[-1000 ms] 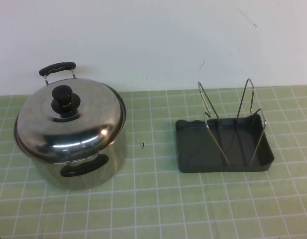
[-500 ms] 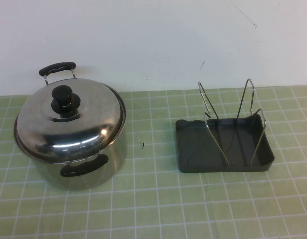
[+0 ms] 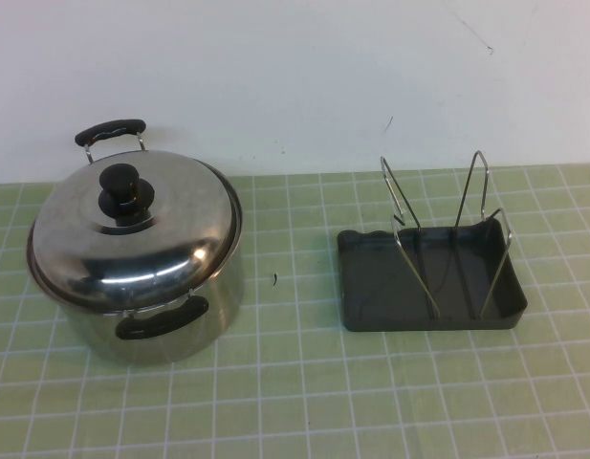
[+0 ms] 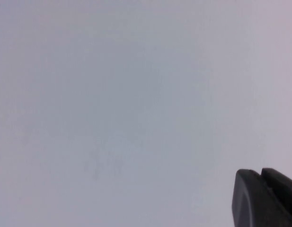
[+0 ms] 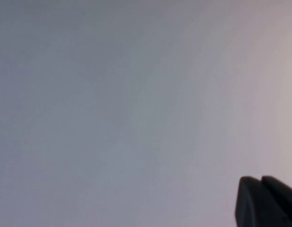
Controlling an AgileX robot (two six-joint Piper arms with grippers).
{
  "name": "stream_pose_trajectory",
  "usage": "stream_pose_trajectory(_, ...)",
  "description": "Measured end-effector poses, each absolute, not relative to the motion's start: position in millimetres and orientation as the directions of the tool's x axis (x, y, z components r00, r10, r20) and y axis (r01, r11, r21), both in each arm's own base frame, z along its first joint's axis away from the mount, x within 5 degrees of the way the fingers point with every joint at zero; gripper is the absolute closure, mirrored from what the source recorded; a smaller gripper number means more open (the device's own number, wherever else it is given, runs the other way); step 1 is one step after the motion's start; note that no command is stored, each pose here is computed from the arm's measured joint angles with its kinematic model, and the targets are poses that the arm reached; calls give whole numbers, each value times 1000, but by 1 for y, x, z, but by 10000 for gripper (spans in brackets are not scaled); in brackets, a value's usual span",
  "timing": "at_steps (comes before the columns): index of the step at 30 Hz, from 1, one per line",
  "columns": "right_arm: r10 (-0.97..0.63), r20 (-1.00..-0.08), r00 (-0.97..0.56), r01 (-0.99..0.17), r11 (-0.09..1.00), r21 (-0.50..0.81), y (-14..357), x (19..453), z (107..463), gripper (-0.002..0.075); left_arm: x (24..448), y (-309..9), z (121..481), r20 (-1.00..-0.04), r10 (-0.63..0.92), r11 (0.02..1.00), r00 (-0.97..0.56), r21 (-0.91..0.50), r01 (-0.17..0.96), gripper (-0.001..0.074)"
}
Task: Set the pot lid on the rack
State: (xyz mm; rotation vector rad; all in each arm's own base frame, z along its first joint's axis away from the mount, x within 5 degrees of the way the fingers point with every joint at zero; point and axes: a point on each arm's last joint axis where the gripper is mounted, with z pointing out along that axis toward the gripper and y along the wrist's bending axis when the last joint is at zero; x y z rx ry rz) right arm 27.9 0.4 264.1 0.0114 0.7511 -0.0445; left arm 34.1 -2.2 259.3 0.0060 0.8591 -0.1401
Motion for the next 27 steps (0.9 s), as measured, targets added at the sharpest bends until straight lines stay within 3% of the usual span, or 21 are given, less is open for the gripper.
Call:
stream_pose_trajectory(4, -16, -652, 758, 27, 1000, 6, 1, 25, 267, 727, 31, 0, 263, -709, -201, 979, 677, -114, 170, 737)
stream_pose_trajectory(8, -14, -679, 734, 27, 1000, 9, 1, 28, 264, 727, 33, -1, 279, -766, -367, 929, 528, -269, 256, 737)
stream_pose_trajectory(15, -86, -805, 587, 89, 995, -41, -1, 32, 283, 727, 23, -3, 354, -854, -198, 976, 481, -127, 176, 737)
stream_pose_trajectory(21, -167, -838, 520, 138, 984, -110, -1, 25, 306, 727, 75, -8, 369, -946, -132, 986, 298, -95, 133, 737)
stream_pose_trajectory(27, -168, -943, 286, 128, 982, -137, -3, 29, 297, 727, 141, -15, 357, -988, -114, 988, 101, -103, 116, 737)
